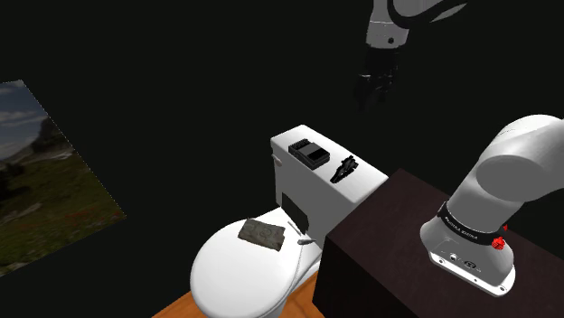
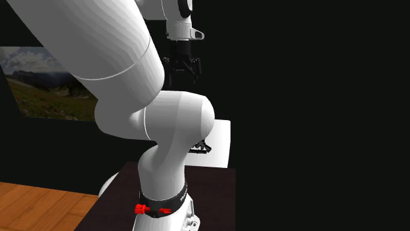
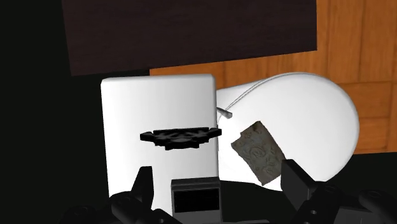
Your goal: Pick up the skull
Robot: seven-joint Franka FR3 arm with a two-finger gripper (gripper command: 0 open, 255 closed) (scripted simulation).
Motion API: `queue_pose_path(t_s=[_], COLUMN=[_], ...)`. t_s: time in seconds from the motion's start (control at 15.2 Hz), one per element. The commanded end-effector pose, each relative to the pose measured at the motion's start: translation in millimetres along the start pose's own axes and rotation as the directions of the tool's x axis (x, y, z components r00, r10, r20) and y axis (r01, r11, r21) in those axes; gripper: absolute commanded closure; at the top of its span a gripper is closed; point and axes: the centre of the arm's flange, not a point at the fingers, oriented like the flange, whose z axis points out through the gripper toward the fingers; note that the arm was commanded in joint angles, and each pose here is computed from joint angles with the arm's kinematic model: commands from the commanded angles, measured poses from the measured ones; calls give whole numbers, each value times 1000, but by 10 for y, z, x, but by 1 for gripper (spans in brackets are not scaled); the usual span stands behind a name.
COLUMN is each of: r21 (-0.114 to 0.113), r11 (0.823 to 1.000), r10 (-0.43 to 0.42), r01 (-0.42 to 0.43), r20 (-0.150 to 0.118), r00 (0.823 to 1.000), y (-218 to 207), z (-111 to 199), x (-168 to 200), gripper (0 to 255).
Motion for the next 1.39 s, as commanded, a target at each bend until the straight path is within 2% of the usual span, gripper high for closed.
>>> queue_pose_path(t_s=[0.0, 0.92, 1.32], r21=[-4, -31, -31], r11=[1000, 999, 999], r10=[-2, -10, -10], r01=[2, 8, 8], r20=[-9, -49, -49], r00=[1000, 999, 999], y=[46, 251, 250], z=[247, 1959, 2275], x=[83, 628, 644], gripper=[0, 0, 0])
